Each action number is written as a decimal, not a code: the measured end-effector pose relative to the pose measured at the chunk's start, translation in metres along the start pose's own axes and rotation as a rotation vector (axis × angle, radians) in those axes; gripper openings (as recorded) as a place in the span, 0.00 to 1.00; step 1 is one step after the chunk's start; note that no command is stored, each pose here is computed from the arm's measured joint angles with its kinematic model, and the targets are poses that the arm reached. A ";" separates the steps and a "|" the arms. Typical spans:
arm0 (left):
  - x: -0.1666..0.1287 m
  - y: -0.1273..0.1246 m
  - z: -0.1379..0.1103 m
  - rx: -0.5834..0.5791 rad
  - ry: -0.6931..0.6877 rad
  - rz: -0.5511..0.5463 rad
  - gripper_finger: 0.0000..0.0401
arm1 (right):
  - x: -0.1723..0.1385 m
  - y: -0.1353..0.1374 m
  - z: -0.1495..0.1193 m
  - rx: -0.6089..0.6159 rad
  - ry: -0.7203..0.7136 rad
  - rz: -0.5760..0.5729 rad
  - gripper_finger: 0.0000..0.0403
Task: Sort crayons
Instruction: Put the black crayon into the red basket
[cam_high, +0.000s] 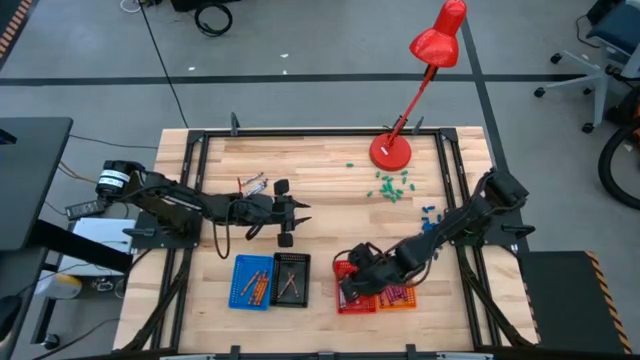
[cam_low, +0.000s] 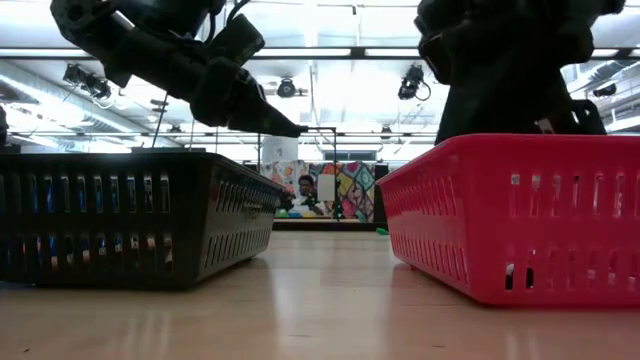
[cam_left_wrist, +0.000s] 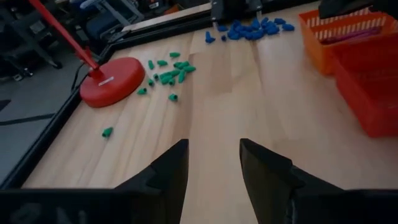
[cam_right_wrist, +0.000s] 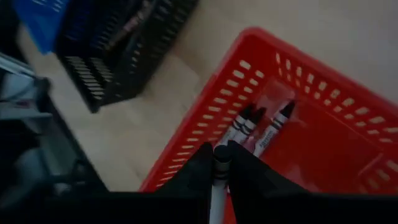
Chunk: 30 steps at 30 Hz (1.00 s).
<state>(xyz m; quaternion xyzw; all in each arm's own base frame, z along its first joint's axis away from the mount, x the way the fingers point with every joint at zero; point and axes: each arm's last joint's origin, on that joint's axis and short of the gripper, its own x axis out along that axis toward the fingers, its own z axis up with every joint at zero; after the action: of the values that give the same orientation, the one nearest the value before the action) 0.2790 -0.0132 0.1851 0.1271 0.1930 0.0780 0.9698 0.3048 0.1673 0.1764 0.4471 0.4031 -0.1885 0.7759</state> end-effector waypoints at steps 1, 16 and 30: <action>0.000 0.000 0.000 -0.001 0.001 0.000 0.39 | 0.001 0.002 0.000 -0.004 0.011 -0.027 0.11; 0.000 -0.001 -0.002 -0.003 0.021 -0.007 0.39 | 0.014 0.011 0.004 -0.063 0.110 -0.165 0.22; -0.004 0.004 -0.015 -0.021 0.181 0.006 0.39 | -0.022 0.016 0.030 -0.342 -0.132 -0.181 0.23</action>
<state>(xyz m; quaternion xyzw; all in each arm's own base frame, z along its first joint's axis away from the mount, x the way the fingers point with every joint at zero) 0.2688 -0.0072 0.1743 0.1100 0.2786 0.0938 0.9495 0.3154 0.1491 0.2101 0.2576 0.4159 -0.2151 0.8452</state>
